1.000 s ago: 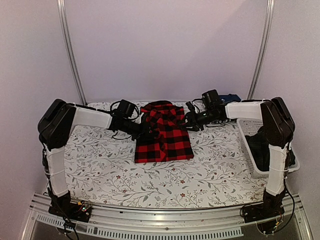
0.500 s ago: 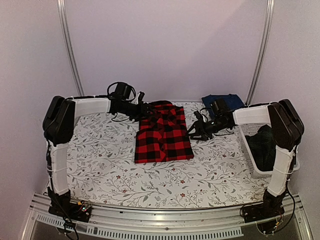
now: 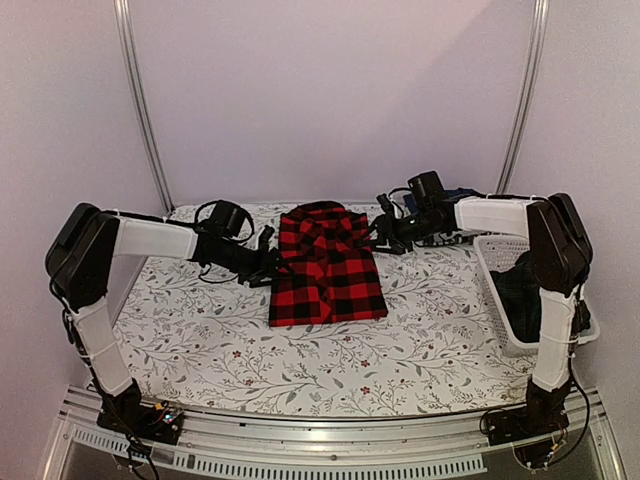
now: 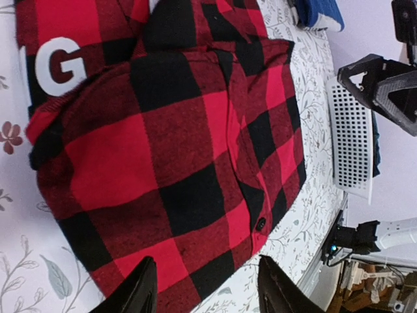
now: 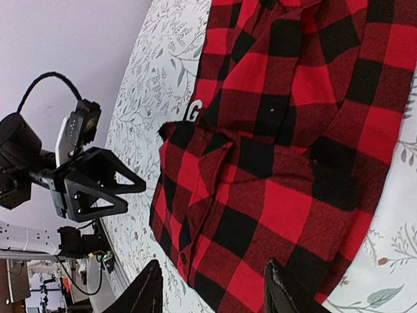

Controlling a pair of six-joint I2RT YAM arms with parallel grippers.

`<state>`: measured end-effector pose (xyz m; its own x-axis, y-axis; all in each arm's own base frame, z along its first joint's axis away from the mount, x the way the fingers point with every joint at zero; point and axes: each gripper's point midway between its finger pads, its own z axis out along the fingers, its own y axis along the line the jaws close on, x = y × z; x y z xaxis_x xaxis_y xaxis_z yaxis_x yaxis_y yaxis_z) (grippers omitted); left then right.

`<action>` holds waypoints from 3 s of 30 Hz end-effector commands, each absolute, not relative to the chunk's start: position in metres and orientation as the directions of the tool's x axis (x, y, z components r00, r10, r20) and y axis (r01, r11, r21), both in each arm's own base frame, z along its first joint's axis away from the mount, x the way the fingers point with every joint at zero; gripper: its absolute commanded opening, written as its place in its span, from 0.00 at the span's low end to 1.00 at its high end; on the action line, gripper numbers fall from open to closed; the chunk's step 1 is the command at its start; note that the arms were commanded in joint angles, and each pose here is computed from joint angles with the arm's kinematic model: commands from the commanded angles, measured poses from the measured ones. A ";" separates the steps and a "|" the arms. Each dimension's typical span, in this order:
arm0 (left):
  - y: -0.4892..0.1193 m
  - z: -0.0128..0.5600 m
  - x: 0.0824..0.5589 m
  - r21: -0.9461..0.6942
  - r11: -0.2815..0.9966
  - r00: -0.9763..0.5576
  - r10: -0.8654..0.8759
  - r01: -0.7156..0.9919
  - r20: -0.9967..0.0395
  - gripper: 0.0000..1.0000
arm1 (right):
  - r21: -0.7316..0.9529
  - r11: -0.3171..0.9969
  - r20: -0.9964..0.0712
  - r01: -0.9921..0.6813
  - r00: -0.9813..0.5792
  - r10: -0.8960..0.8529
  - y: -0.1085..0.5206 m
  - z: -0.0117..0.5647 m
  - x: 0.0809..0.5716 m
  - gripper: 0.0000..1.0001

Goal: Fold and stack the mixed laundry pile
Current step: Smooth out the 2/3-rectangle-folded shirt at the center of the board.

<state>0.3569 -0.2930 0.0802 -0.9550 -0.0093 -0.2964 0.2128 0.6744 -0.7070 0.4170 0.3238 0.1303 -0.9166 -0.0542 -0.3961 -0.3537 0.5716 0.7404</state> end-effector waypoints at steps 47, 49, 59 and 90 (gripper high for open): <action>-0.266 0.075 0.464 -0.613 0.764 -0.912 -0.083 0.200 -0.402 0.59 | 0.605 0.716 -0.437 -0.347 -0.897 -0.066 0.294 0.086 0.487 0.56; -0.263 0.103 0.458 -0.619 0.747 -0.890 -0.085 0.241 -0.449 0.67 | 0.607 0.704 -0.465 -0.370 -0.883 -0.063 0.291 0.108 0.483 0.62; -0.366 0.151 0.341 -0.859 0.342 -0.922 0.085 0.382 -0.377 0.95 | 0.893 0.261 -0.335 -0.367 -0.929 -0.160 0.361 0.168 0.358 0.75; -0.252 0.052 0.275 -0.788 0.615 -0.980 -0.145 0.017 -0.135 0.99 | 0.847 0.510 -0.129 -0.150 -0.989 -0.076 0.268 0.082 0.297 0.67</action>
<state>0.2891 -0.2723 0.0706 -0.9800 -0.1066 -0.1683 0.0885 0.5242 -0.8470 0.3059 0.3045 0.1106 -0.9760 -0.1220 -0.1804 -0.2136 0.3741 0.9025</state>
